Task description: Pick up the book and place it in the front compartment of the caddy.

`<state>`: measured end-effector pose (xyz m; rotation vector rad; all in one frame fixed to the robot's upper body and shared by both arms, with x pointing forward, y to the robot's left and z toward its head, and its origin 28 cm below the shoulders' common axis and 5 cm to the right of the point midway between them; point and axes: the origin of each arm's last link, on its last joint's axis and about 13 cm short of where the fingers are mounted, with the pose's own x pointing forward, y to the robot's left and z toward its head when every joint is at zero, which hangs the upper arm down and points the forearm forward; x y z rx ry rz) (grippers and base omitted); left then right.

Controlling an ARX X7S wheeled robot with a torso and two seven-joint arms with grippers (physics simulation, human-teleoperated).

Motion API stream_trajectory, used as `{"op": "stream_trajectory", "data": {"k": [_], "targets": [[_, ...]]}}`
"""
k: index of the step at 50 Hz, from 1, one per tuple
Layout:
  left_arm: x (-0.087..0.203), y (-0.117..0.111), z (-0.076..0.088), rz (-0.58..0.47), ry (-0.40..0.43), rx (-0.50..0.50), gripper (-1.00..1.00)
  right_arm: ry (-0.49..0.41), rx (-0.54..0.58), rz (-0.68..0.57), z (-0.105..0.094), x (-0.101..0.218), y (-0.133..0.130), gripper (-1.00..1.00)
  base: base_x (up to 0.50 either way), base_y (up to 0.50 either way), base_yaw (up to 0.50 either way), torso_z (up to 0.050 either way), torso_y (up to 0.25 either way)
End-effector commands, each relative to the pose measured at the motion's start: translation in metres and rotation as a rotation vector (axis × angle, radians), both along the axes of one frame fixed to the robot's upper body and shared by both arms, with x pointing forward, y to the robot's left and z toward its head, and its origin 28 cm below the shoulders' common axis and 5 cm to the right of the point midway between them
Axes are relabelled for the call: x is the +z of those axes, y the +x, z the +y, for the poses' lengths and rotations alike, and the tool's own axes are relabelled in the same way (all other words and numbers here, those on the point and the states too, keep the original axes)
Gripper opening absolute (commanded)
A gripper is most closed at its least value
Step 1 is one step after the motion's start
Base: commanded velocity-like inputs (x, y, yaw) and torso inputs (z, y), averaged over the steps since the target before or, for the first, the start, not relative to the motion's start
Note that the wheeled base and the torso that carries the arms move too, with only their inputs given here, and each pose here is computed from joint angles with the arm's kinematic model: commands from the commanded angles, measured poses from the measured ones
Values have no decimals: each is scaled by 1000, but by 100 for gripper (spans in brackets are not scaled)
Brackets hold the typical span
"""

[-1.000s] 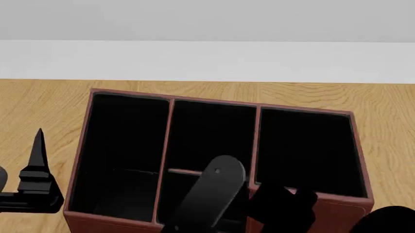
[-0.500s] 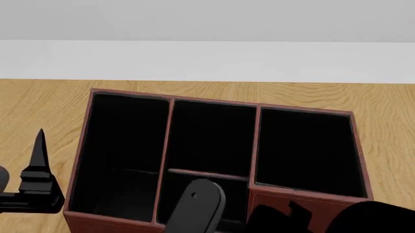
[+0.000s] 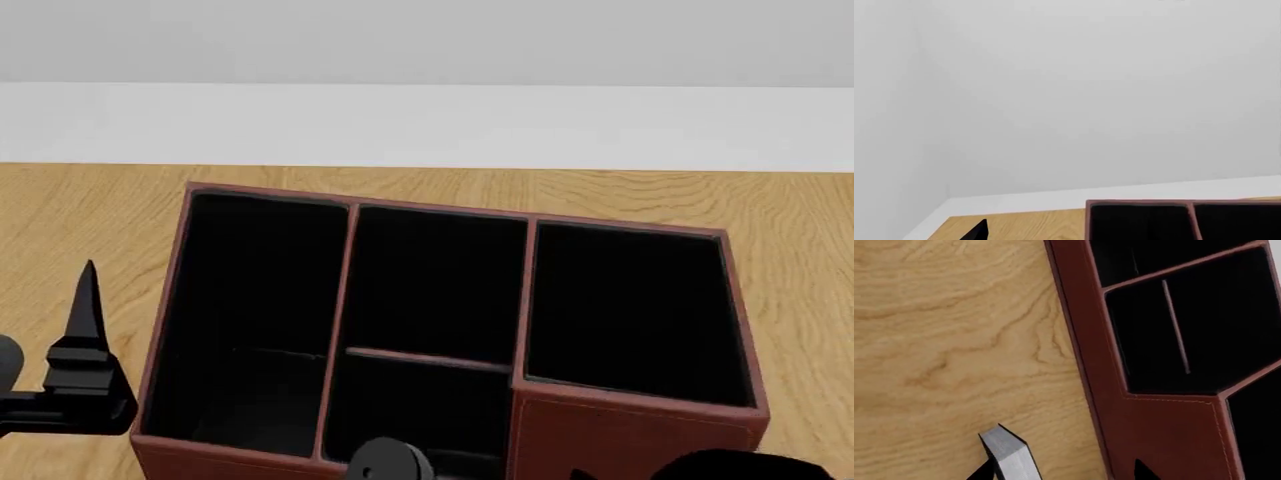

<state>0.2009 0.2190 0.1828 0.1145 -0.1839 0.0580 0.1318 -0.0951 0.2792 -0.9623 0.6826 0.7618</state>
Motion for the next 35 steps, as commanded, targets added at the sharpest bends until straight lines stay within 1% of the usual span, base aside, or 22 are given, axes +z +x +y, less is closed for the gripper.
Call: {"op": "stream_trajectory", "data": {"k": [1,5,7,14,35], "targets": [[2,1,-1,-5,0,-5,100,-64,9,26,-1,-5,3,100,0,0,0,0,0],[0,1,-1,-3,0,-4,100,-99,10,29,-1,-7,6,100,0,0,0,0,0],[-1,0,0,-2,0,-2,100,-98,17,39,-1,-9,7,100,0,0,0,0,0],[-1,-1,1,-1,-3,4,100,-134,27,70,0,-14,12,100,0,0,0,0,0],[-2,-2,3,-1,-6,12,100,-128,30,152,-1,-31,17,100,0,0,0,0,0]]}}
